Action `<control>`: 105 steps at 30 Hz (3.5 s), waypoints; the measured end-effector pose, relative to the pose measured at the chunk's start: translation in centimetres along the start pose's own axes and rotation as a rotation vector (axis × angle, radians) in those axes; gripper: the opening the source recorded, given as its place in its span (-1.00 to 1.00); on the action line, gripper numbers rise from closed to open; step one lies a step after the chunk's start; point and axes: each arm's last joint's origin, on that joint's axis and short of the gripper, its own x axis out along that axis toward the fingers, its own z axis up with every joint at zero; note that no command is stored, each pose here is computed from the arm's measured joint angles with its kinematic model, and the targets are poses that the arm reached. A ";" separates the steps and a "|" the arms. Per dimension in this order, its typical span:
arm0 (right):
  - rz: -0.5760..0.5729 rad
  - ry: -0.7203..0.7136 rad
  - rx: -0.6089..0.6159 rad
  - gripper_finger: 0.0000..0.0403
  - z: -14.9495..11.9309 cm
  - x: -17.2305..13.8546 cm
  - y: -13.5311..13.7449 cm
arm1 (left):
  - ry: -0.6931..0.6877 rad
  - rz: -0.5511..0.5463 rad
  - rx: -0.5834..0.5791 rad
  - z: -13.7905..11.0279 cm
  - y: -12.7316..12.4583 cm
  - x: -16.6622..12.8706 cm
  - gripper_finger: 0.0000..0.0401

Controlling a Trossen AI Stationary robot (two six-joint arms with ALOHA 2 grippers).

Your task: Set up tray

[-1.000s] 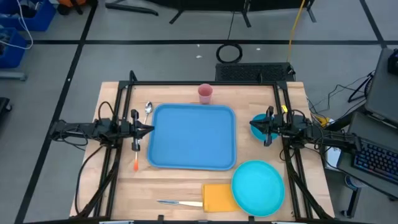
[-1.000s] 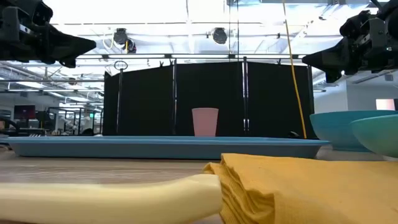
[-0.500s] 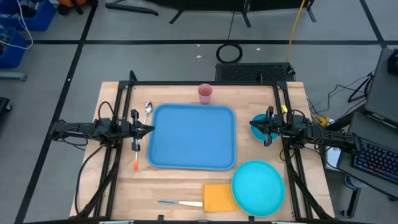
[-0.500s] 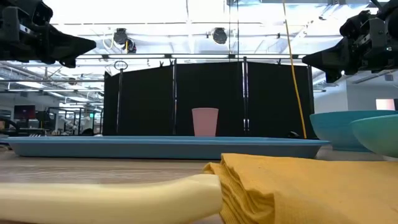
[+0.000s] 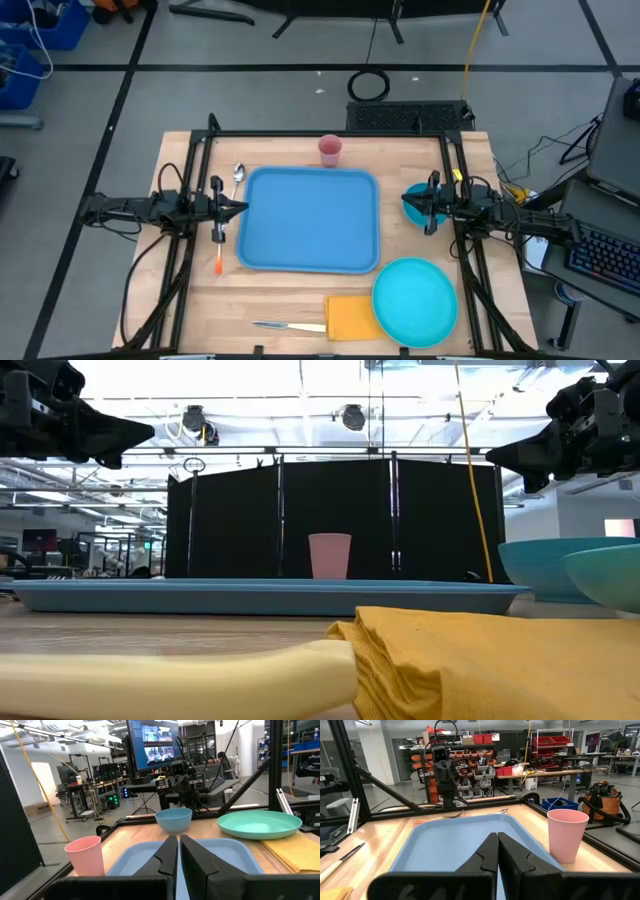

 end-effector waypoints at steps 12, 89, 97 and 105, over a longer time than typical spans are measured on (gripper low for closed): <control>0.000 0.000 0.000 -1.00 0.0 0.0 0.0 | 0.000 0.000 0.000 0.0 0.0 0.0 -0.87; 0.263 0.454 -0.296 -0.23 4.6 4.8 14.0 | 0.000 0.000 0.000 0.0 0.0 0.0 -0.87; 0.312 0.610 -0.261 -0.22 5.7 5.5 17.9 | 0.000 0.000 0.000 0.0 0.0 0.0 -0.87; 0.430 0.842 -0.178 -0.01 5.0 6.8 21.8 | 0.000 0.000 0.000 0.0 0.0 0.0 -0.87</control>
